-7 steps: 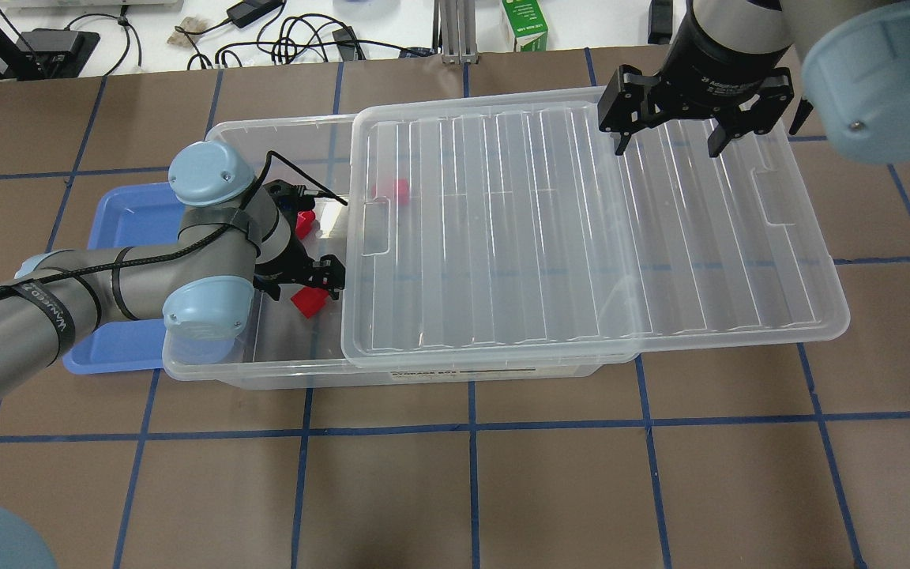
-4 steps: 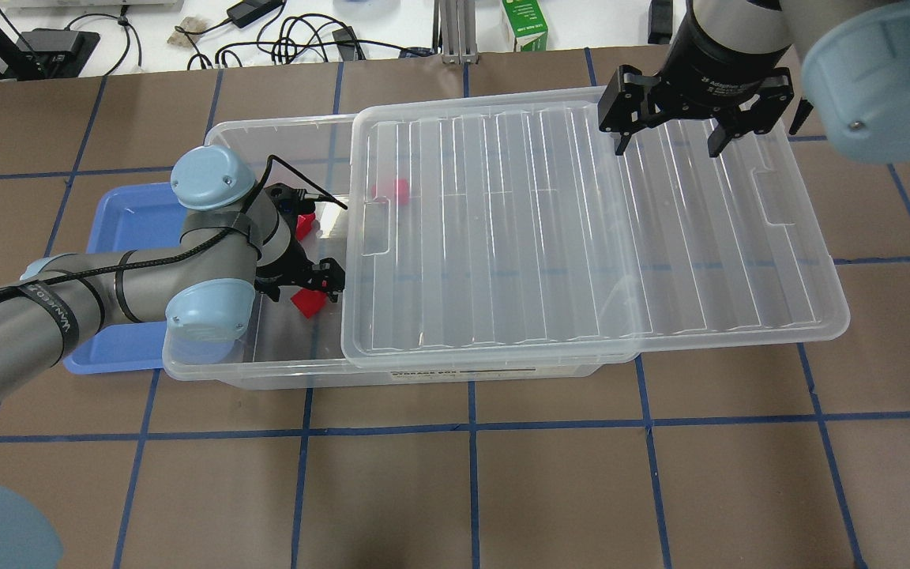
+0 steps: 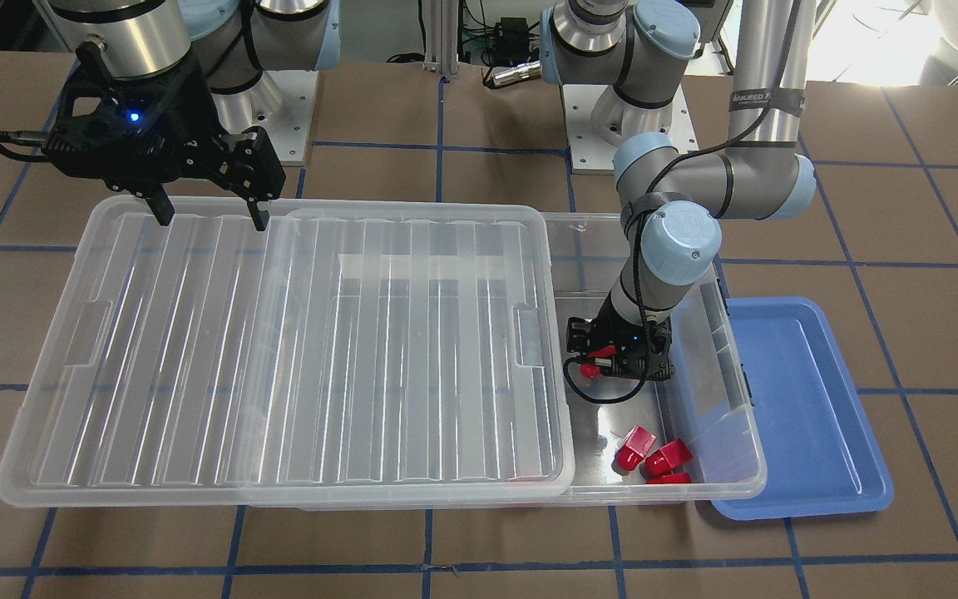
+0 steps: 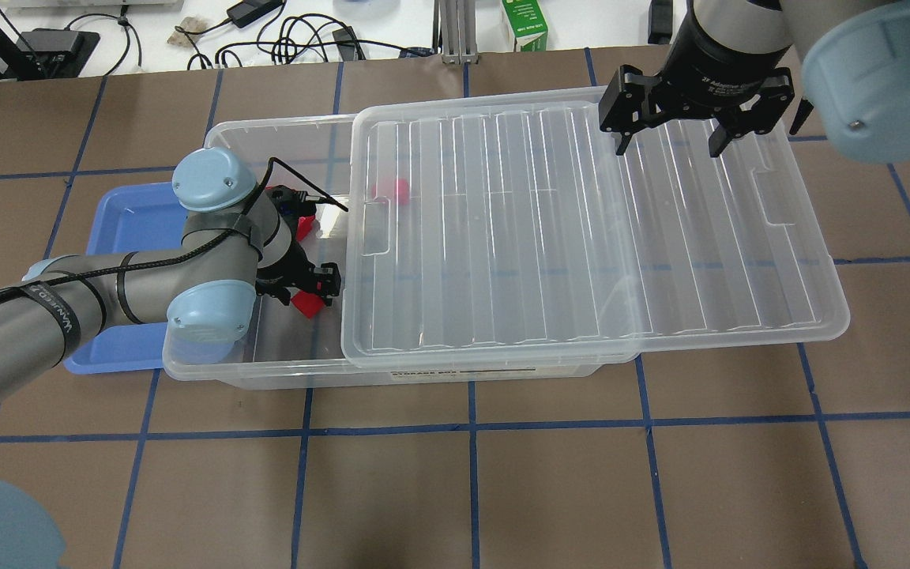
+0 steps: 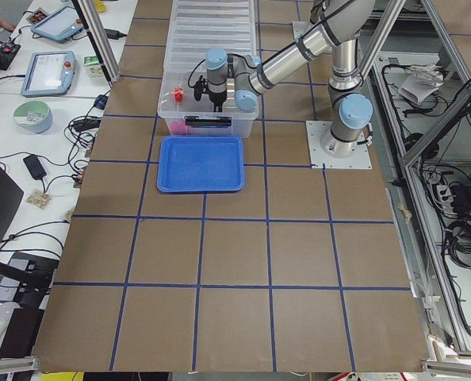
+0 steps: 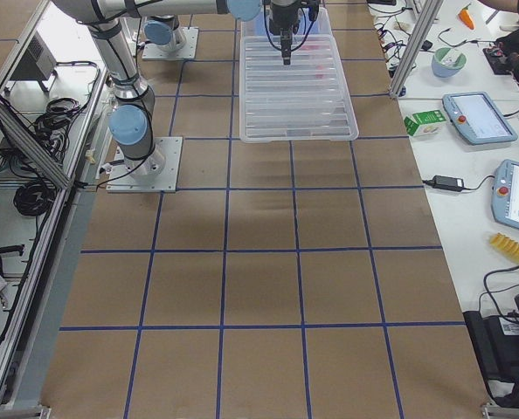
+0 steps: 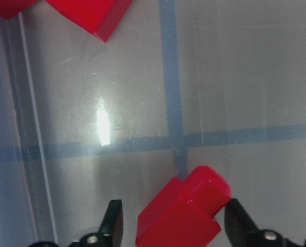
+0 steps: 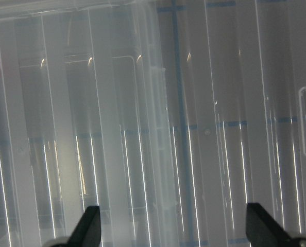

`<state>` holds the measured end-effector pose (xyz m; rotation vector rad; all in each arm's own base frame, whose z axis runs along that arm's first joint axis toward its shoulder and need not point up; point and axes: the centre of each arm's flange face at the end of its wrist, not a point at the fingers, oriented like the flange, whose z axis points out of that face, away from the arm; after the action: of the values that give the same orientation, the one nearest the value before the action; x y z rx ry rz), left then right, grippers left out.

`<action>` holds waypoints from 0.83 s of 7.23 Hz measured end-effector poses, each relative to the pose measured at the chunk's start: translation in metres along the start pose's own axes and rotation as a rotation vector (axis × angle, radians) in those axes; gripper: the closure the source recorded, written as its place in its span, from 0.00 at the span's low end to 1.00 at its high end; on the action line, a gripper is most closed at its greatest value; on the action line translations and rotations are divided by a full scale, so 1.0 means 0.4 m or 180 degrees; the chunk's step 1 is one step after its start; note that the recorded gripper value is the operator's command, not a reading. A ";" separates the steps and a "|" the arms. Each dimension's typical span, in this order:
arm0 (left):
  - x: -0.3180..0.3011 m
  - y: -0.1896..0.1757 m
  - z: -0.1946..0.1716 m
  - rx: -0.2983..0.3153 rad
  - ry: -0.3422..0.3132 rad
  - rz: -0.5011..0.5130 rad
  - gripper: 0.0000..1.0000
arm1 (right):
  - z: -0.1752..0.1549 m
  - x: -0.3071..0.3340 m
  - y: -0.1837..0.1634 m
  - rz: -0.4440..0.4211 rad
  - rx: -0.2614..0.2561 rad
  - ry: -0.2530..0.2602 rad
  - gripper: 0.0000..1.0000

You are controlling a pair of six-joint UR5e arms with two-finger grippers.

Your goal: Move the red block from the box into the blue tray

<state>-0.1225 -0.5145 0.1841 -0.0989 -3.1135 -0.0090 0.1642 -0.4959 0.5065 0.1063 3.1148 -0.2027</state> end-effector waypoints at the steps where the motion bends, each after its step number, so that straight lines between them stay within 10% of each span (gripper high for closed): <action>1: 0.000 -0.002 -0.001 0.0005 0.0000 0.0002 0.38 | 0.000 0.002 -0.001 -0.0002 0.0000 0.0001 0.00; 4: 0.000 -0.002 -0.007 0.0021 -0.0003 0.0077 0.90 | 0.002 0.072 -0.030 -0.0277 0.0014 0.0041 0.00; 6: -0.002 -0.004 -0.017 0.0041 -0.0014 0.0106 0.93 | 0.000 0.231 -0.070 -0.0358 0.0007 0.0017 0.00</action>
<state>-0.1216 -0.5161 0.1909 -0.1507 -3.1153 0.0121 0.0700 -0.5172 0.5080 -0.0689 3.1283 -0.2082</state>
